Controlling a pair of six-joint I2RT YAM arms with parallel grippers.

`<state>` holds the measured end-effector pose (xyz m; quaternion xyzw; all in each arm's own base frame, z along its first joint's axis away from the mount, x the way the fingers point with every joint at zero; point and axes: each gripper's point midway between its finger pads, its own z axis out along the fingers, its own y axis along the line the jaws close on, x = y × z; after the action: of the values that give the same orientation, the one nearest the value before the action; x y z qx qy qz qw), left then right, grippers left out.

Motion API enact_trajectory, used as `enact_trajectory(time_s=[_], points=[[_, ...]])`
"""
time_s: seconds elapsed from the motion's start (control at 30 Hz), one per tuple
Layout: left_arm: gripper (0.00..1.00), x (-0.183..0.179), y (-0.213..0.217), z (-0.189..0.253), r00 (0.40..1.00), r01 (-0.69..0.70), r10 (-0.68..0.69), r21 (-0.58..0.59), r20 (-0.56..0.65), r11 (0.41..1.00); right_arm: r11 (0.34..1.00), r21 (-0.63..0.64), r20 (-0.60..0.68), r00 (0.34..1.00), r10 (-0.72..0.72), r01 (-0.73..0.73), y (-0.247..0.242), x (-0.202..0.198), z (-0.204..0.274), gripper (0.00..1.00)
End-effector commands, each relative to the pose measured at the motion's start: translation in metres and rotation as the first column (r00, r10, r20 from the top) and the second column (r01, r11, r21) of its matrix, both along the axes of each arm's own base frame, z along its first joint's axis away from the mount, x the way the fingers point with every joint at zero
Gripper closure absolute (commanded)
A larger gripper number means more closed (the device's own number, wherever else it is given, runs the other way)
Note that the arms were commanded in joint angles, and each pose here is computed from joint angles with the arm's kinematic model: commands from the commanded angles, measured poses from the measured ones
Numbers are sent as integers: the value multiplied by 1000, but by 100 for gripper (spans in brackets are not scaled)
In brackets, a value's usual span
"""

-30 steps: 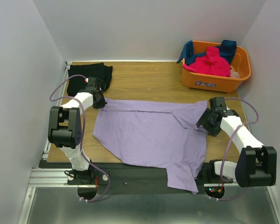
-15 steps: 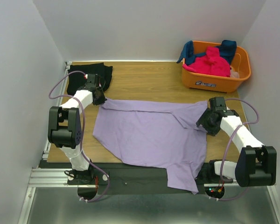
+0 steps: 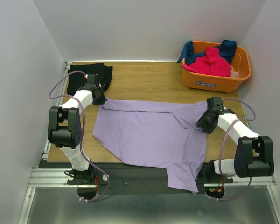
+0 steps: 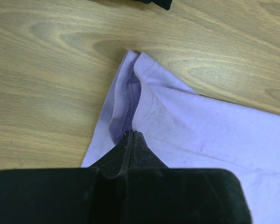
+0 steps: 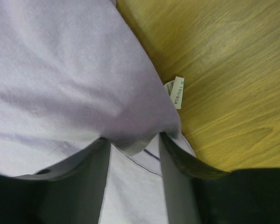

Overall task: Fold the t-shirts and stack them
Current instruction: Fold the tshirt

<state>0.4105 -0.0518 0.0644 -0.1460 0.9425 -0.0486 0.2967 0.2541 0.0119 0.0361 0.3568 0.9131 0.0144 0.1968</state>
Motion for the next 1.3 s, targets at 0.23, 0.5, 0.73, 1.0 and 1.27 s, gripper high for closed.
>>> enact_trajectory(time_s=[0.23,0.5,0.73,1.0,1.27], points=[[100,5,2,22,998,8,-8,12,56,1000,1000,-13,96,995,8,-7,0,18,18,99],[100,15,4,28,998,21,-23,25,64,999,996,59,76,995,64,-68,15,1,33,100],[100,18,4,28,998,26,-28,25,65,999,991,91,38,994,99,-102,23,-13,44,100],[100,25,6,37,997,38,-40,26,70,999,984,136,51,993,107,-113,32,-13,64,100],[100,27,7,39,996,59,-60,14,63,998,980,166,8,994,108,-108,36,-29,60,100]])
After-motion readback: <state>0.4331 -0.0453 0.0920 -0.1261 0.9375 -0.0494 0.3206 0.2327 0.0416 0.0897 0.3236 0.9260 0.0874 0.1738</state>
